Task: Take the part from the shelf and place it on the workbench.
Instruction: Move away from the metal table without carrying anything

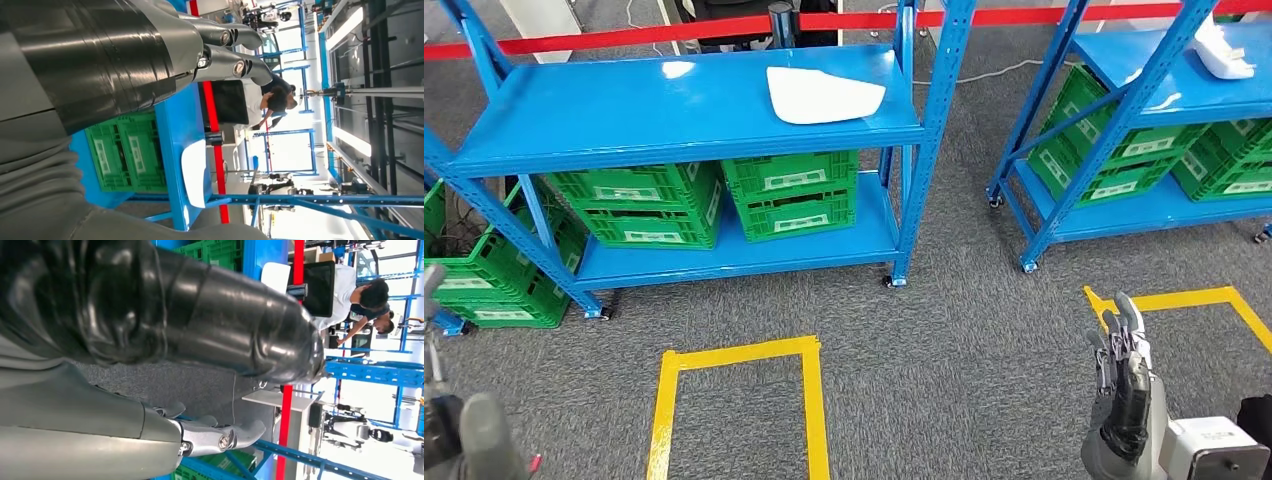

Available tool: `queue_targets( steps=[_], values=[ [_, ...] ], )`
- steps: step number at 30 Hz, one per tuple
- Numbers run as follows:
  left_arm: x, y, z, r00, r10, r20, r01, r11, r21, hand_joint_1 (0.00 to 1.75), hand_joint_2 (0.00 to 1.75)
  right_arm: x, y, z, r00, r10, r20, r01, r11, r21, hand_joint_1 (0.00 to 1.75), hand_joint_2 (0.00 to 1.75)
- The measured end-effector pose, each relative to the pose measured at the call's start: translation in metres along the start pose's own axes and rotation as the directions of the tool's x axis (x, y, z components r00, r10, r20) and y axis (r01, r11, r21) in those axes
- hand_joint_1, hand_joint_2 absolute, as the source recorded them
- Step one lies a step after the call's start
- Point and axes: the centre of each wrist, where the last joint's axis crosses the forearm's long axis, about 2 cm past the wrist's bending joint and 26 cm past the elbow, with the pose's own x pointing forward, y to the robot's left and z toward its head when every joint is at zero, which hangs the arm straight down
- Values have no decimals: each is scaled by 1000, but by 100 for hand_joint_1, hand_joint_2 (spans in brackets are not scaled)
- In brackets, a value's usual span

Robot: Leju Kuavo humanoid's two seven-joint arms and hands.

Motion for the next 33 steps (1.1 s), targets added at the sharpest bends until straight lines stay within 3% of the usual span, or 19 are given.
queue_targets(
  steps=[33],
  values=[
    [0,0,-2,1000,-6,17,6,1000,-10,0,0,0,3,-1,1000,-15,5,15,1000,24,0,0]
  ],
)
